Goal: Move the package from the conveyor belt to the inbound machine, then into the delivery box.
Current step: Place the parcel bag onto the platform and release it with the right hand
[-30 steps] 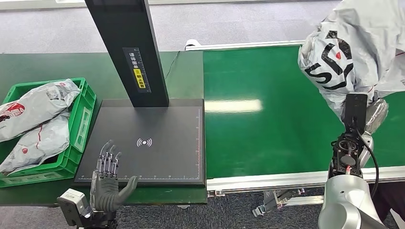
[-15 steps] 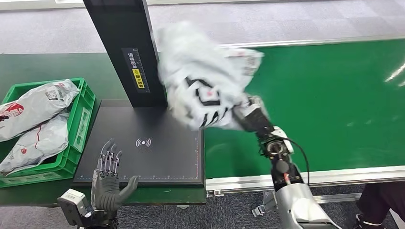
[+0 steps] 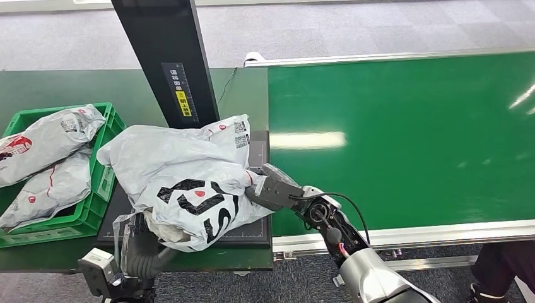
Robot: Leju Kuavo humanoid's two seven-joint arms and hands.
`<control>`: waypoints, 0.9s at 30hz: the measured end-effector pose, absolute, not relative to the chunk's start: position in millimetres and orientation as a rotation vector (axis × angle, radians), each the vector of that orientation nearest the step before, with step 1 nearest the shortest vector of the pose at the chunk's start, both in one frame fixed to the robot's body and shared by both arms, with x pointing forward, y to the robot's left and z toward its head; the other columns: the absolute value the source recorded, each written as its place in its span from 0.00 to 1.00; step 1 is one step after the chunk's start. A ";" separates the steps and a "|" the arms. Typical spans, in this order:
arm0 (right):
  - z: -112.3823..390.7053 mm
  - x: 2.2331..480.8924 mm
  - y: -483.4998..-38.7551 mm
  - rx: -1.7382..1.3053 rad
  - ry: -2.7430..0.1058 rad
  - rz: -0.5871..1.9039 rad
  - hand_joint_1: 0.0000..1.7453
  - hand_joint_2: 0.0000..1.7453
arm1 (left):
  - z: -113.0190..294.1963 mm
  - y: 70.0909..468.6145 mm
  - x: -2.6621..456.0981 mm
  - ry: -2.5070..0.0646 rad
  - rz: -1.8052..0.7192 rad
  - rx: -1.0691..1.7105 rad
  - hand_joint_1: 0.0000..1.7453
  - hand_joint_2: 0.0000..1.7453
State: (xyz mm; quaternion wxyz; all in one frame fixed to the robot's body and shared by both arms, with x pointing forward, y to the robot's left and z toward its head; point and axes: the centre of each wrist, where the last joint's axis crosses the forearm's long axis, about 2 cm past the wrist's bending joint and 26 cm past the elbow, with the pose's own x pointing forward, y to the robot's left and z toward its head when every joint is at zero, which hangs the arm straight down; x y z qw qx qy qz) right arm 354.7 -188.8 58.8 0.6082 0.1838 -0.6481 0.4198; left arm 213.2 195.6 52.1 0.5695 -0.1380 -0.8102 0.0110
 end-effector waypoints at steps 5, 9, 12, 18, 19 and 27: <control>56.6 353.8 -189.0 0.419 -1.473 0.987 1.00 1.00 | 51.8 196.3 213.1 -1.901 0.025 -0.321 0.00 1.00; 55.8 354.0 -190.4 0.386 -1.449 0.958 0.43 1.00 | 52.1 197.1 213.0 -1.900 0.031 -0.307 0.00 1.00; 55.0 354.7 -193.3 0.334 -1.429 0.908 0.00 1.00 | 52.8 197.5 212.2 -1.897 0.036 -0.302 0.00 1.00; 53.2 355.6 -201.3 0.252 -1.435 0.802 0.00 1.00 | 53.2 197.5 212.1 -1.882 0.038 -0.280 0.00 1.00; 52.8 355.5 -202.4 0.250 -1.436 0.793 0.00 1.00 | 53.3 197.9 212.4 -1.879 0.044 -0.268 0.00 1.00; 45.9 349.1 -204.3 0.233 -1.430 0.773 0.00 1.00 | 53.4 205.6 216.2 -1.874 0.190 -0.060 0.00 1.00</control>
